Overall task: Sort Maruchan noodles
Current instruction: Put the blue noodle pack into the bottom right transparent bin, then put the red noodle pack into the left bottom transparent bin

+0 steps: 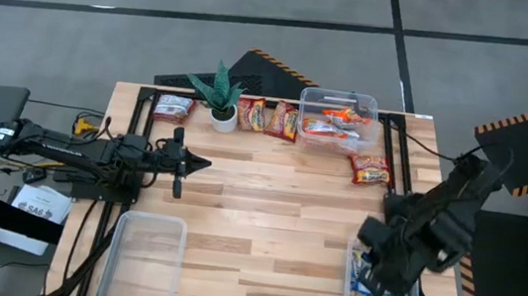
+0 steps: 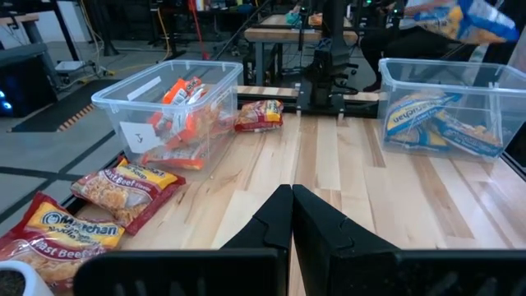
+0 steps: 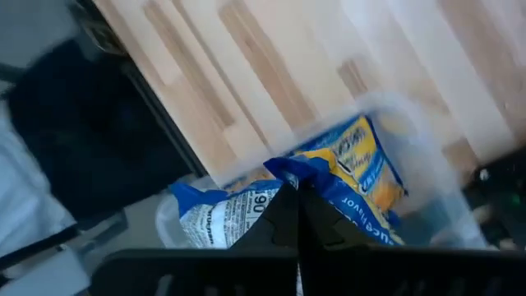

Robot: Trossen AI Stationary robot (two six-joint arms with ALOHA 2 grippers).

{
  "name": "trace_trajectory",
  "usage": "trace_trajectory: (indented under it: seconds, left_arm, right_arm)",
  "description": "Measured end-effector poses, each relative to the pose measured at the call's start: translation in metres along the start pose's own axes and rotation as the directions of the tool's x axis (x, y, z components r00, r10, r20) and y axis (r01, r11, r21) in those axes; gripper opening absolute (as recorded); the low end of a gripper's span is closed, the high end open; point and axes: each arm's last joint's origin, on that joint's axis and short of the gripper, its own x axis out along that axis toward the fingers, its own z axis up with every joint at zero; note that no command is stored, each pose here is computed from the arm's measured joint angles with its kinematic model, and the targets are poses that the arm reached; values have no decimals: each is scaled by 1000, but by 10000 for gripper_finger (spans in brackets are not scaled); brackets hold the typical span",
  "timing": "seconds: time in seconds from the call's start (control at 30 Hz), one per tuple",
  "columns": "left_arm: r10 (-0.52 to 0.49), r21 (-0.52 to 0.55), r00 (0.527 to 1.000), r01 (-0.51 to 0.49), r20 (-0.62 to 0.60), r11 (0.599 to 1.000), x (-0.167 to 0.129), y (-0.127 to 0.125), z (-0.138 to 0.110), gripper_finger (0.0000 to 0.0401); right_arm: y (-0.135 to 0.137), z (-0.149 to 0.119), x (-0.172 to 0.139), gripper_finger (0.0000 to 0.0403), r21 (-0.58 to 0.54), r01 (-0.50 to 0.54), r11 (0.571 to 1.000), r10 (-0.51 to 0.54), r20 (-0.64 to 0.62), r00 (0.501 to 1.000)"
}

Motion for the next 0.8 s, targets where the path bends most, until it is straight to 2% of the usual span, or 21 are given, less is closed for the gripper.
trace_trajectory:
  seconds: [0.27,0.4,0.57,0.7,0.8]
  left_arm:
    - [0,-9,1000,0,1,1000,0,0,0,0]
    - [1,-8,1000,-1,8,1000,0,0,1,0]
    - [2,-4,1000,-2,11,1000,0,0,1,0]
    - [2,-3,1000,-2,10,1000,0,0,1,0]
    - [2,-3,1000,-2,10,1000,0,0,1,0]
  right_arm:
    - [24,-20,38,29,23,128,992,-125,-101,987]
    - [28,-14,50,51,68,185,980,-177,-110,978]
    - [28,-4,54,82,101,198,975,-184,-128,974]
    - [26,3,53,115,59,190,980,-182,-121,976]
    - [23,16,52,141,10,189,982,-188,-60,980]
